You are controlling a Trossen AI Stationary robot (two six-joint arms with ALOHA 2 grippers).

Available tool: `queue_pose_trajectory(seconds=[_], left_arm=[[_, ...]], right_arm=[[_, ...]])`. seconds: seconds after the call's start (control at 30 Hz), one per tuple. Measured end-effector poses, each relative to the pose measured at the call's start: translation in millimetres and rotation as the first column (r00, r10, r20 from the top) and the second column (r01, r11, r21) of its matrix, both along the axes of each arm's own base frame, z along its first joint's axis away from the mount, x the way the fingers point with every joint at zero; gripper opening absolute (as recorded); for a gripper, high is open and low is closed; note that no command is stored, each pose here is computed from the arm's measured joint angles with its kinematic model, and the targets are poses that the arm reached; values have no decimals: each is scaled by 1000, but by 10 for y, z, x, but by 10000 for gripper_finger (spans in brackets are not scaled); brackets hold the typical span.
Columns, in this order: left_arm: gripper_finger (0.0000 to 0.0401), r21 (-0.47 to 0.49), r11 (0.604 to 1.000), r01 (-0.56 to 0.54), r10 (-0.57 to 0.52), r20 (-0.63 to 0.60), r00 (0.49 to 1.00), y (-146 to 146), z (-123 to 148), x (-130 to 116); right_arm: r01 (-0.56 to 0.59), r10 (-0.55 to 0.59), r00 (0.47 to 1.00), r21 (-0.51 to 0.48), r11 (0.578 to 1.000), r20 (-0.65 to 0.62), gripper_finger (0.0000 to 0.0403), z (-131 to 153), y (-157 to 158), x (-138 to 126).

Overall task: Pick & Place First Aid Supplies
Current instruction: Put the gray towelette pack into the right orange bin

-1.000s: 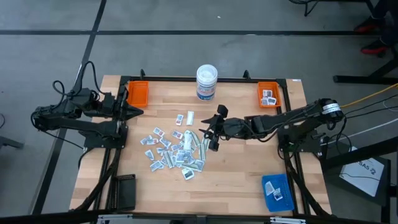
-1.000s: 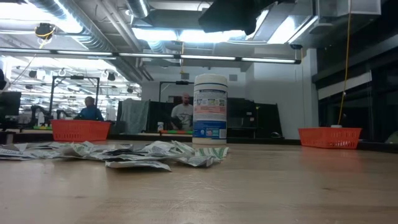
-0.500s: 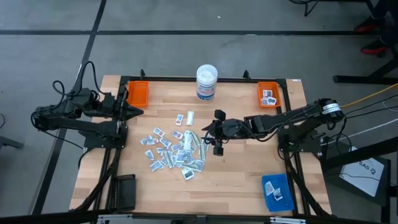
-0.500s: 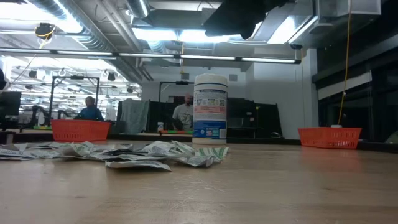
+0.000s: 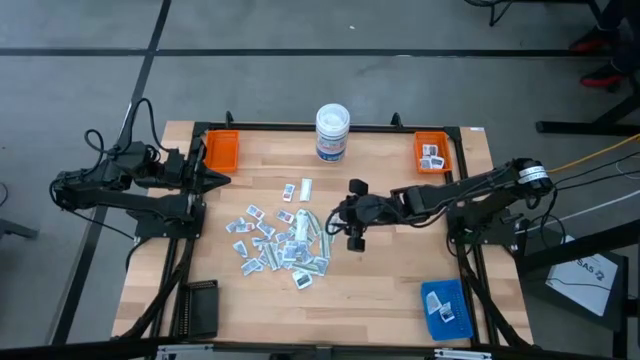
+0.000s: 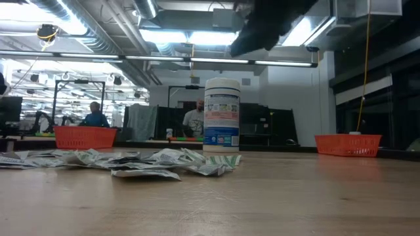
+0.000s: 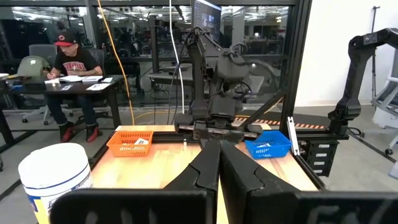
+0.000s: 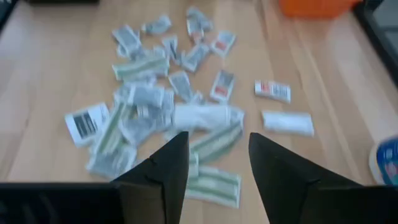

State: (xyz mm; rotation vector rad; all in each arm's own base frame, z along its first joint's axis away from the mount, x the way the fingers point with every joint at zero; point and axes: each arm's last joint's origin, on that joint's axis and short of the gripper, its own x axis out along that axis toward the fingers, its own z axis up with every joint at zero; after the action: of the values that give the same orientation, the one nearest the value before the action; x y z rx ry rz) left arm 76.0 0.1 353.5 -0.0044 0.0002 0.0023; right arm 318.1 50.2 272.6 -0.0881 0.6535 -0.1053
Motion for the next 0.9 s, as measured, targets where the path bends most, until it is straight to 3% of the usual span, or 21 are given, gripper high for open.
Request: queue_pose_trajectory(seconds=[0.27, 0.53, 0.9], left_arm=[[4, 0, 1000, 0, 0, 0, 1000, 0, 0, 0], [4, 0, 1000, 0, 0, 0, 1000, 0, 0, 0], [4, 0, 1000, 0, 0, 0, 1000, 0, 0, 1]], right_arm=[[20, -15, 992, 39, 999, -129, 167, -161, 4, -23], [-60, 78, 965, 77, 995, -249, 167, -544, 36, 158], [-69, 101, 949, 115, 991, -298, 167, -803, 46, 275]])
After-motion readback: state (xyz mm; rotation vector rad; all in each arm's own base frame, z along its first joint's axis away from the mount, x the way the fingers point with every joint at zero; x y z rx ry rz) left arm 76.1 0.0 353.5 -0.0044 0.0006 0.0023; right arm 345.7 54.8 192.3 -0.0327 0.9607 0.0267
